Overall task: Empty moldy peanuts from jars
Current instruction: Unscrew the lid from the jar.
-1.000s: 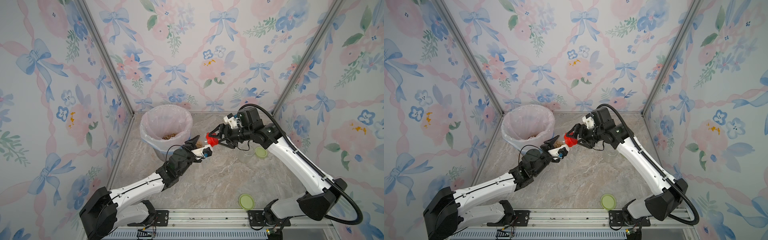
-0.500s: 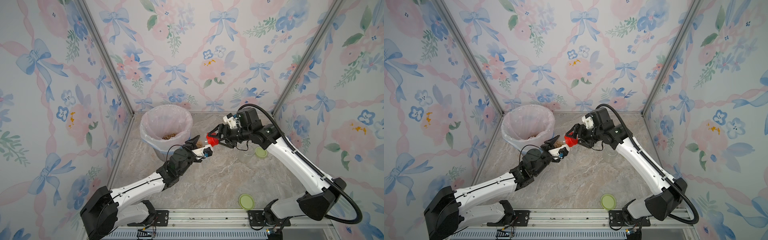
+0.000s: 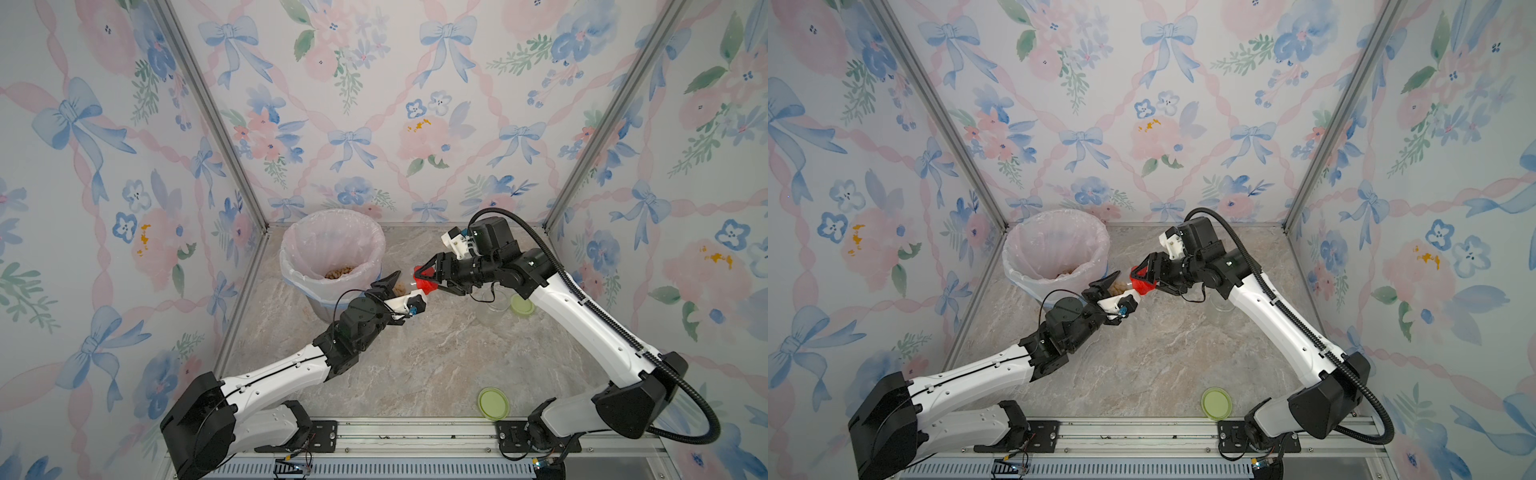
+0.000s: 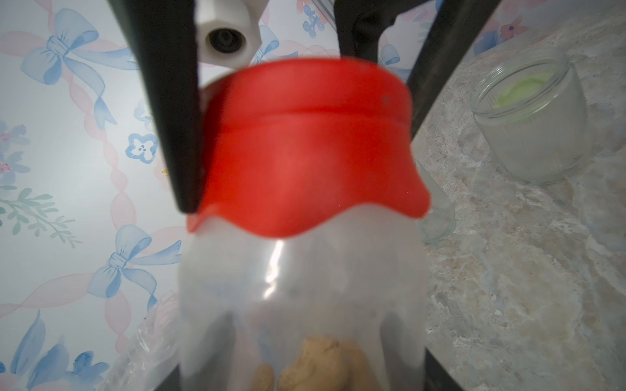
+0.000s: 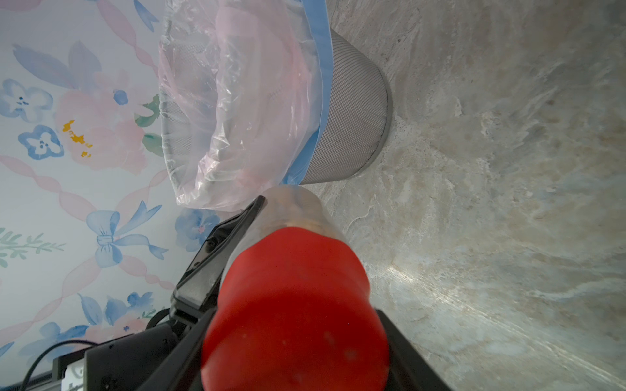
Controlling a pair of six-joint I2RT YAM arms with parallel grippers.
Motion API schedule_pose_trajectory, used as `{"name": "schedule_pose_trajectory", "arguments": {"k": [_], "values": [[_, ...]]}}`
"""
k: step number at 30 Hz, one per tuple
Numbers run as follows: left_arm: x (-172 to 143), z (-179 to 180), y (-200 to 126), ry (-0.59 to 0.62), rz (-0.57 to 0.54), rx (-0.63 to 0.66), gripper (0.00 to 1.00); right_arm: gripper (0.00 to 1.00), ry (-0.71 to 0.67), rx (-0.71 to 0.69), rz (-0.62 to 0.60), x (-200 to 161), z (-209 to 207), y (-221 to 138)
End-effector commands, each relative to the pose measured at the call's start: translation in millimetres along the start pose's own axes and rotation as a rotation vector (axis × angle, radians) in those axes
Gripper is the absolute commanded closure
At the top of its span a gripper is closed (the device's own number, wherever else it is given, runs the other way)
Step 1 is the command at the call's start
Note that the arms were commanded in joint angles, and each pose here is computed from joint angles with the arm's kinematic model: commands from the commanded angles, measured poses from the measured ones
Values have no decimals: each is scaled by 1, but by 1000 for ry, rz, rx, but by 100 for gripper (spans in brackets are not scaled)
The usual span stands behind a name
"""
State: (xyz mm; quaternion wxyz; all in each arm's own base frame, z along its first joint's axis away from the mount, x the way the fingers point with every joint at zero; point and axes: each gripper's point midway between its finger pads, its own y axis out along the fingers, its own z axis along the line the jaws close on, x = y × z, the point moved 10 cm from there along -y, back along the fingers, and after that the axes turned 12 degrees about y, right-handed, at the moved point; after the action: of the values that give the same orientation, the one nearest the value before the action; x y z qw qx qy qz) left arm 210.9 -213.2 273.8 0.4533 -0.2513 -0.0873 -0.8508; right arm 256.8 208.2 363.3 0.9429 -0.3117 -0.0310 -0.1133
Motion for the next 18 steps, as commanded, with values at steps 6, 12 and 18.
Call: {"name": "schedule_pose_trajectory", "arguments": {"k": [6,12,18], "values": [[-1,9,-15,-207,-231,-79,100,50,-222,114,102,29,-32,-28],[0,13,-17,-216,-241,-72,100,53,-299,60,172,24,-29,-17],[-3,15,-18,-223,-218,-52,100,52,-252,29,135,32,-40,-21]]}}
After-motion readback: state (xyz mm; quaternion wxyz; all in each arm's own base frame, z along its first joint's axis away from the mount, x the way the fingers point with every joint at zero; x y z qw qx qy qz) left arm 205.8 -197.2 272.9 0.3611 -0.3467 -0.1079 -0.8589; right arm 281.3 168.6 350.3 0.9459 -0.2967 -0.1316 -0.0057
